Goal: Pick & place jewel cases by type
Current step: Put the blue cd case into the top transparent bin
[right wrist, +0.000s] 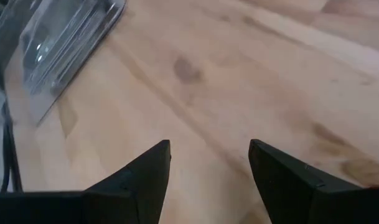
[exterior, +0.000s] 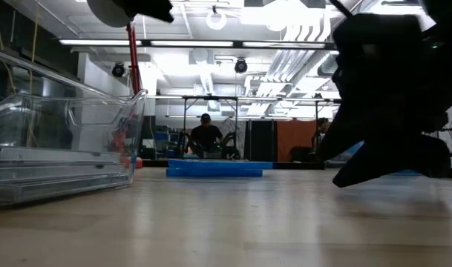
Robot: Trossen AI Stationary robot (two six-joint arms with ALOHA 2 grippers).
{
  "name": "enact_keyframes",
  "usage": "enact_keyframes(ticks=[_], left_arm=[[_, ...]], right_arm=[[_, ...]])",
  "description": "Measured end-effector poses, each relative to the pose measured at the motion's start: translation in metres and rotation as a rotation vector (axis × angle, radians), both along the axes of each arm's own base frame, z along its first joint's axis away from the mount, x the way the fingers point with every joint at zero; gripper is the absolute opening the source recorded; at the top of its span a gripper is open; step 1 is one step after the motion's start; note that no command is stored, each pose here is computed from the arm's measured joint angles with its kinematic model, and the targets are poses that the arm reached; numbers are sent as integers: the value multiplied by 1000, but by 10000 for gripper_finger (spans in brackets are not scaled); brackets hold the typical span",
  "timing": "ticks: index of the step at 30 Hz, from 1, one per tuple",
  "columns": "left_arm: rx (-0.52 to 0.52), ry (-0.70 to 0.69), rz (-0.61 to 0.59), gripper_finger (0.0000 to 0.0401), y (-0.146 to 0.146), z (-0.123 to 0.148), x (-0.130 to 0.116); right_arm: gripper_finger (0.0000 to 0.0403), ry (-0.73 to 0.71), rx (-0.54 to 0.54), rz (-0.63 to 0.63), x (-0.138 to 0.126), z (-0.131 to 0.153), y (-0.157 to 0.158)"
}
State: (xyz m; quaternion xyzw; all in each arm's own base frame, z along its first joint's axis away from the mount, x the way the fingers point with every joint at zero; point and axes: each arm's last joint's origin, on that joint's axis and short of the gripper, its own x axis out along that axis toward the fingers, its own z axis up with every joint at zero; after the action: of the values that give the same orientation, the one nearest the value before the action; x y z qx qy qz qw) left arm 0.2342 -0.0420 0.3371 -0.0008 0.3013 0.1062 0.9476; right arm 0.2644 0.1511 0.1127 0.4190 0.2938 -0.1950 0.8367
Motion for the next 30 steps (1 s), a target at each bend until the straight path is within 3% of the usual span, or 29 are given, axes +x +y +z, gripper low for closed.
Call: enact_keyframes(ticks=[10,17,24,30], left_arm=[[126,-122,49,184,13,31,-42],[204,-201,68,184,22,45,-76],[182,-219,74,184,26,10,-88],[111,-347,79,184,38,-17,-87]], right_arm=[[211,-29,-17,67,-9,3,17],[211,-159,-75,25,-12,34,14],[211,-311,-204,-77,-13,85,-12],[211,-415,-307,-142,-21,131,-44]])
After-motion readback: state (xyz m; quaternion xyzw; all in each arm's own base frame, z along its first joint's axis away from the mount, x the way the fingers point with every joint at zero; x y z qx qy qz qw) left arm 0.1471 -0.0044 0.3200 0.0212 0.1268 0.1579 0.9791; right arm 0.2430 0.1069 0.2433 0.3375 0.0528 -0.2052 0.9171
